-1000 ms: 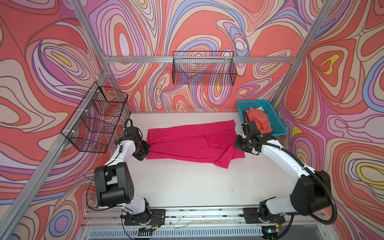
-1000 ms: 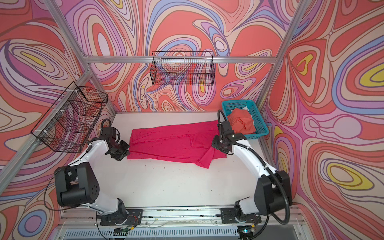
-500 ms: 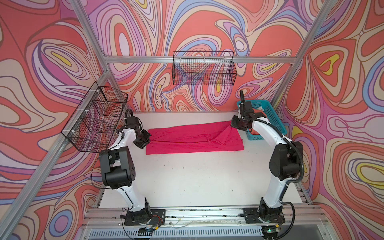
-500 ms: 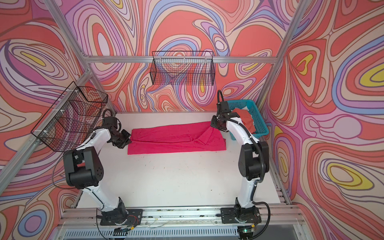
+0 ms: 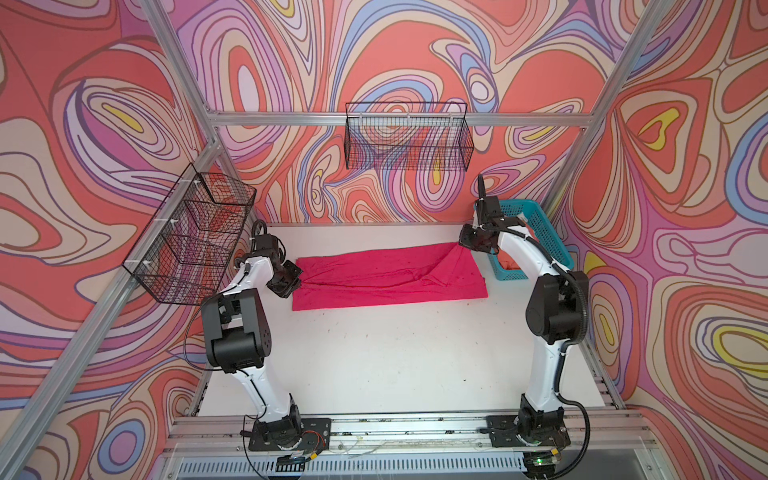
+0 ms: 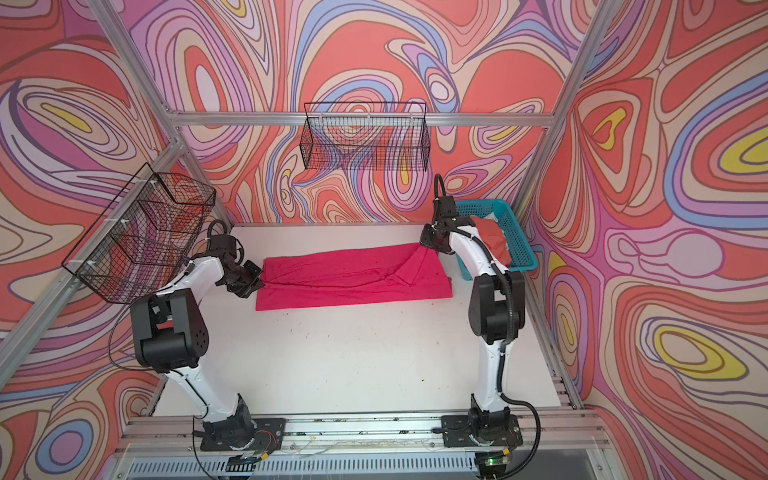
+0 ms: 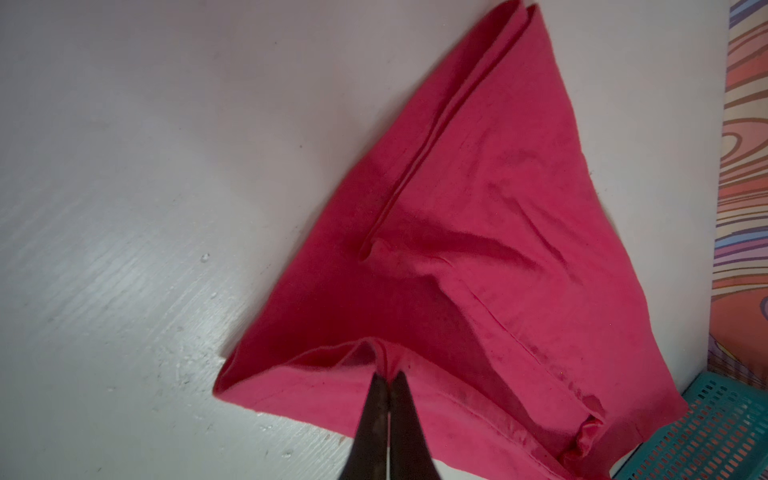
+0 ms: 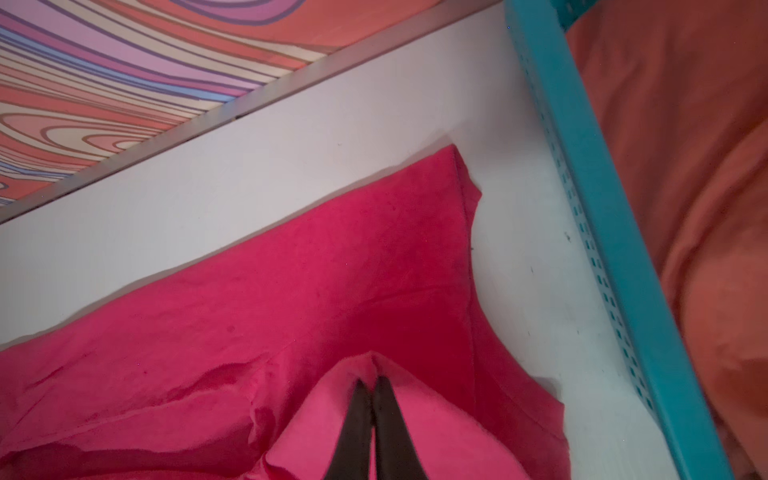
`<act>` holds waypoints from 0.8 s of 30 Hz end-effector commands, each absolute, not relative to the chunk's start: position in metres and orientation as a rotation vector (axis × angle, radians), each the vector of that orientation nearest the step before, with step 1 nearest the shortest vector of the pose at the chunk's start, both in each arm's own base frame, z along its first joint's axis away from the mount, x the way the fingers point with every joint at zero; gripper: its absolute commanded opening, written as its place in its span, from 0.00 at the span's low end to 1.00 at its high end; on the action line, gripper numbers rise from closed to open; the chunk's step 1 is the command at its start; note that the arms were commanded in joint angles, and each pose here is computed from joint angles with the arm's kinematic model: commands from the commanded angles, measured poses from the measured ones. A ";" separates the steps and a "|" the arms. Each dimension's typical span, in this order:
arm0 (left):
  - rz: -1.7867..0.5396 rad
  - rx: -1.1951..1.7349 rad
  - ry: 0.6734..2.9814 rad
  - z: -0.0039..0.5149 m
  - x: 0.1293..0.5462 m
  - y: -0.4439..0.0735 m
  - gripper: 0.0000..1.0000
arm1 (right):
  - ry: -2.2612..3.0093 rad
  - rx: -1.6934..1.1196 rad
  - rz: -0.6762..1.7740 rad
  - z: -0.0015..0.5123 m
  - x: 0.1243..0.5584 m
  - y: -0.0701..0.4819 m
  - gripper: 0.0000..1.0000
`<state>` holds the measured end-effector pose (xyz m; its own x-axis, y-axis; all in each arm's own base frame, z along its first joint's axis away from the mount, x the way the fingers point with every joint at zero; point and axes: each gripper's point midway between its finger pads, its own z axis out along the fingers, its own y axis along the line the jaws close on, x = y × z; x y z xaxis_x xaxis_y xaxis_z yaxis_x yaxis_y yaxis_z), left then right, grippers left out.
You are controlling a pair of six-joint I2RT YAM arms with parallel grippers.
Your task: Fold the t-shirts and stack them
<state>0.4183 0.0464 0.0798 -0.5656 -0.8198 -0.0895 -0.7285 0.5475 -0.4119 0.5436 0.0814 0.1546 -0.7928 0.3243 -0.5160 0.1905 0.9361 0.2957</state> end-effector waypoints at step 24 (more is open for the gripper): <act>-0.485 -1.314 2.487 0.061 0.440 0.059 0.00 | 2.497 0.381 0.281 0.116 0.583 0.072 0.00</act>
